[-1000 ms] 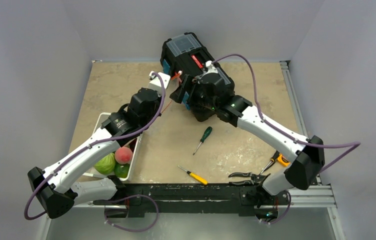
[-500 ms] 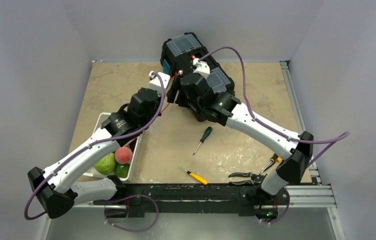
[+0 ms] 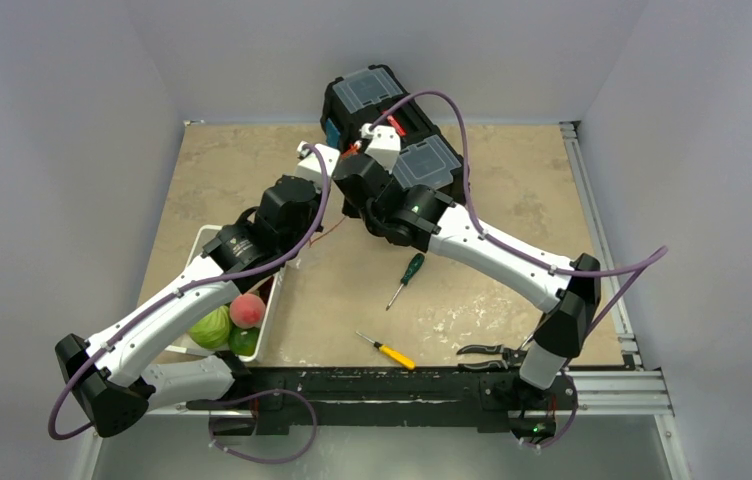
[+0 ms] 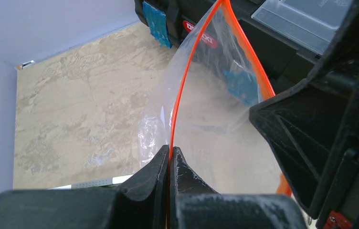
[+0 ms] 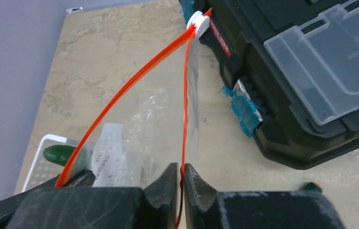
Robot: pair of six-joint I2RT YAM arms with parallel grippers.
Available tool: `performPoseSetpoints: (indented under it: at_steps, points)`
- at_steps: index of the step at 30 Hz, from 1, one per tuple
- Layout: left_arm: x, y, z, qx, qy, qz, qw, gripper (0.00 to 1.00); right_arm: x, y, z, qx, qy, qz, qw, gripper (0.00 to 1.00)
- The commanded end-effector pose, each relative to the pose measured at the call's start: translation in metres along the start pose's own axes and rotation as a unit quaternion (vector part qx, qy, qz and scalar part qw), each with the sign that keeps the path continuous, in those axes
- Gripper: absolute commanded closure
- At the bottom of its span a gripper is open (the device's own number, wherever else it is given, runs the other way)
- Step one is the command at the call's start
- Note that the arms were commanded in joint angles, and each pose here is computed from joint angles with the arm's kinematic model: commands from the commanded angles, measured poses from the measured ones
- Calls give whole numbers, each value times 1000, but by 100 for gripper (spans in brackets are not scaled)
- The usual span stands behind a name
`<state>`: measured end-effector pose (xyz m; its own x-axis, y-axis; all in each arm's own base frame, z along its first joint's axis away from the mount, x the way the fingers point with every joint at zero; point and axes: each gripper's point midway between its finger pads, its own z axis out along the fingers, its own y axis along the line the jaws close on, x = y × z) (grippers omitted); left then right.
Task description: Place the food in the zip-top bag and seal the zipper
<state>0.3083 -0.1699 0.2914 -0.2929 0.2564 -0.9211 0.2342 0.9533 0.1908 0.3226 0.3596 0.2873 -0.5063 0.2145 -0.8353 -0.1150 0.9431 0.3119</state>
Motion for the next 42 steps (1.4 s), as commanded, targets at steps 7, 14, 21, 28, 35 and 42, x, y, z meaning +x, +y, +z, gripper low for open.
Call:
performPoseSetpoints:
  at_steps: [7,14,21,28,35,42]
  points:
    - [-29,6,-13,0,-48,-43,998,97,-45,-3,-30,-15,-69,-58,996,100]
    - [-31,18,-20,-23,-66,-59,996,98,-68,-24,-54,-15,-125,-60,990,100]
    - [-37,-1,-26,44,-88,-65,993,77,-47,-6,-42,-48,-86,-82,992,100]
    - [-44,1,-37,55,-108,-75,990,16,-41,-4,-36,-49,-76,-108,990,100]
    - [-56,24,-54,31,-151,-81,985,19,-30,-1,-29,-53,-60,-123,989,100]
    - [-54,73,-51,-22,-169,-159,972,20,-27,5,-20,-62,-64,-169,982,100]
